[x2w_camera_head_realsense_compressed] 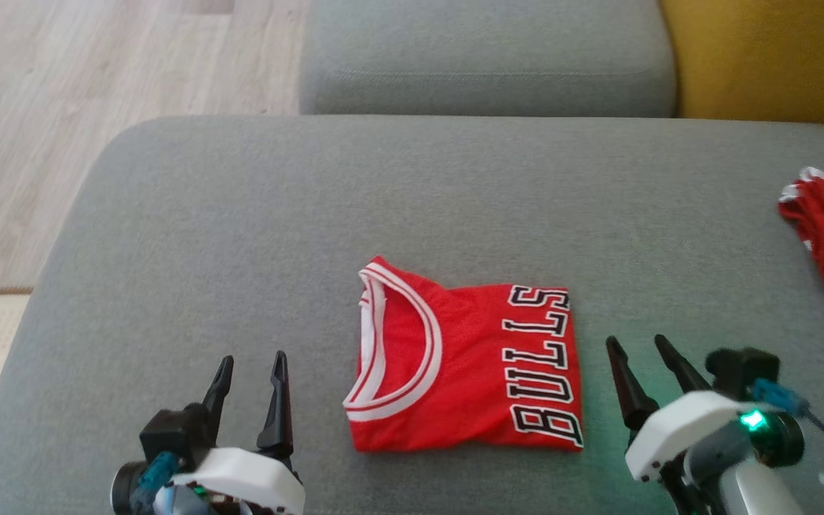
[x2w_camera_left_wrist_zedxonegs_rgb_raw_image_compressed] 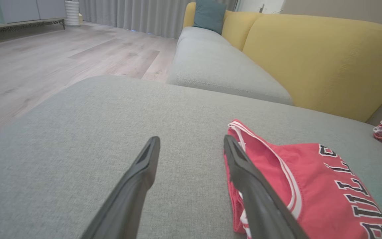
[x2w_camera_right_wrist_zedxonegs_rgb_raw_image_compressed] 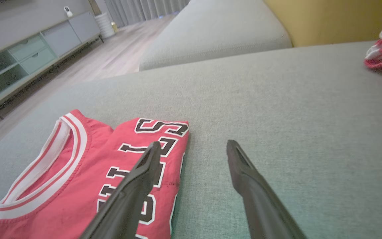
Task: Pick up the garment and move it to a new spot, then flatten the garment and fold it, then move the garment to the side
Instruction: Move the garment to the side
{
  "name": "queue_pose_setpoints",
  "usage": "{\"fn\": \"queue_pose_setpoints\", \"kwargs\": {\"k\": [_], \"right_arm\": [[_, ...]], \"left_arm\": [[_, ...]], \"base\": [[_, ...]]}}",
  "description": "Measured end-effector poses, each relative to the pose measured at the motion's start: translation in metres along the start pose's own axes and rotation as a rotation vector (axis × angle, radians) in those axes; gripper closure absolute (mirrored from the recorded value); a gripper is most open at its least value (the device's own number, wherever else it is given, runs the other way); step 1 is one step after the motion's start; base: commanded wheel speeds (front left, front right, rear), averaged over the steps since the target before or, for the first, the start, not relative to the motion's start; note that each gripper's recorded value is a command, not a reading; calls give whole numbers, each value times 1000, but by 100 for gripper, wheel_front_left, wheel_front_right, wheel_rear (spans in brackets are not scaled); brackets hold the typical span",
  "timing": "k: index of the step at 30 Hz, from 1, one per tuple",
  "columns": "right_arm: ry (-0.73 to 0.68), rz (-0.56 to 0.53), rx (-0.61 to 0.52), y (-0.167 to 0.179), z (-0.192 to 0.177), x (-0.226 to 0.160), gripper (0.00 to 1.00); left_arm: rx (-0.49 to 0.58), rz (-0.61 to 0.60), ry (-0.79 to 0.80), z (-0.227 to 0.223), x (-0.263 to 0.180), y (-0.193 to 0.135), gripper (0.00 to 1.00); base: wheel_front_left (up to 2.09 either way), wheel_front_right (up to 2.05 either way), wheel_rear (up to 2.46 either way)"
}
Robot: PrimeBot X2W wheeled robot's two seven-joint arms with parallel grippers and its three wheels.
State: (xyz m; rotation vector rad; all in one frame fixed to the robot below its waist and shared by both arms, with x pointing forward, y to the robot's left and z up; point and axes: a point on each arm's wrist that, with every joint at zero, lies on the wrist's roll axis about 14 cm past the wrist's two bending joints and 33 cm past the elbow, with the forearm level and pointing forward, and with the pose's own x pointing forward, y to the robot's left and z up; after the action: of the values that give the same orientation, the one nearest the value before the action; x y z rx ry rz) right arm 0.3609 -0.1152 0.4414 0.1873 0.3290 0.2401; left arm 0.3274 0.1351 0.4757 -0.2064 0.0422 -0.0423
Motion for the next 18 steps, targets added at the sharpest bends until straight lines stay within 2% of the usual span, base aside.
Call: {"fn": "queue_pose_setpoints", "kwargs": {"k": [9, 18], "right_arm": [[273, 33, 41, 8, -48, 22, 0], [414, 91, 65, 26, -70, 49, 0]], "left_arm": [[-21, 81, 28, -9, -5, 19, 0], [-29, 159, 35, -11, -6, 41, 0]], "base": [[0, 0, 0], [0, 0, 0]]}}
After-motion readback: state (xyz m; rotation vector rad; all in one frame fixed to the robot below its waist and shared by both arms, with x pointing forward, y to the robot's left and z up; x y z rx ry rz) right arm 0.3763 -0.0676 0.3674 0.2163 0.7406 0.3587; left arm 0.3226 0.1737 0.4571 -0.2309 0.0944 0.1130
